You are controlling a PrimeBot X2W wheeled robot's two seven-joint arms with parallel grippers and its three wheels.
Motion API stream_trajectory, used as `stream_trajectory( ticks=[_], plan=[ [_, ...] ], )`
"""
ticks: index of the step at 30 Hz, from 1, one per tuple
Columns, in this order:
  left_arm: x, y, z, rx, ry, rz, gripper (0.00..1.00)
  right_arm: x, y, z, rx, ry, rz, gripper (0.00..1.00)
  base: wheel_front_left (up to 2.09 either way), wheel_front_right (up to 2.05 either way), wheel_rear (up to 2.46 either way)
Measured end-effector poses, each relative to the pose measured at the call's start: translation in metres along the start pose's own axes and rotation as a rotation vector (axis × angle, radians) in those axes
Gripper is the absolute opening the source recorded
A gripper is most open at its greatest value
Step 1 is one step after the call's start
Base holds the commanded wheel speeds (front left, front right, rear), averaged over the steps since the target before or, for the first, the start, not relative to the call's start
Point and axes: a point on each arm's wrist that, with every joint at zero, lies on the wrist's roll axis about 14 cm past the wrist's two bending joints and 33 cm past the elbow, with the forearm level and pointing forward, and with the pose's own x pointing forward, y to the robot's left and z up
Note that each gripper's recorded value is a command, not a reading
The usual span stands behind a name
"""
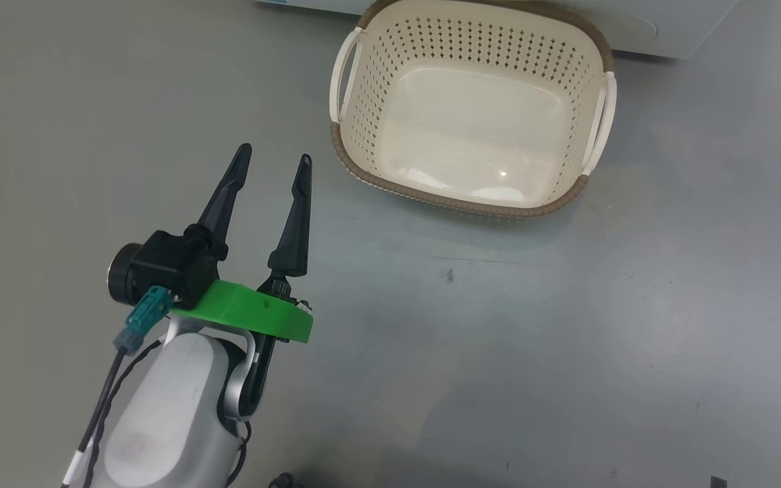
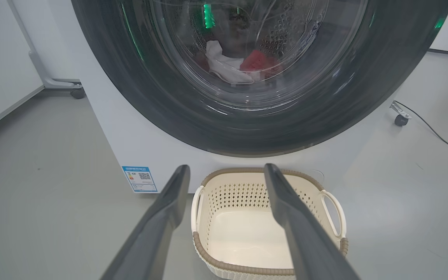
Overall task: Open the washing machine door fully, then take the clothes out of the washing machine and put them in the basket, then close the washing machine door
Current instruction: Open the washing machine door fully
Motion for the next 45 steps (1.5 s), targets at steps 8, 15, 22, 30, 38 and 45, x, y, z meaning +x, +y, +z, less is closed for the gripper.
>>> stream_trajectory(
  ticks=[8, 15, 22, 30, 38, 45],
  plan=[
    [0.002, -0.003, 0.002, 0.0, -0.007, -0.006, 1.0, -0.006, -0.002, -0.007, 0.026, 0.096, -0.008, 0.0, 0.0, 0.0, 0.0],
    [0.003, -0.005, 0.003, -0.001, -0.011, -0.007, 1.0, -0.011, -0.004, -0.021, 0.044, 0.2, -0.019, 0.0, 0.0, 0.0, 0.0],
    [0.004, -0.007, 0.006, -0.003, -0.019, -0.008, 1.0, -0.022, -0.011, -0.033, 0.051, 0.285, -0.043, 0.0, 0.0, 0.0, 0.0],
    [0.005, -0.008, 0.013, -0.007, -0.039, -0.006, 1.0, -0.038, -0.02, -0.053, 0.065, 0.351, -0.034, 0.0, 0.0, 0.0, 0.0],
    [0.004, -0.013, 0.017, -0.005, -0.048, -0.019, 1.0, -0.051, -0.017, -0.074, 0.07, 0.405, -0.003, 0.0, 0.0, 0.0, 0.0],
    [-0.003, -0.016, 0.021, -0.009, -0.052, -0.024, 1.0, -0.063, -0.013, -0.102, 0.072, 0.471, 0.023, 0.0, 0.0, 0.0, 0.0]
  ],
)
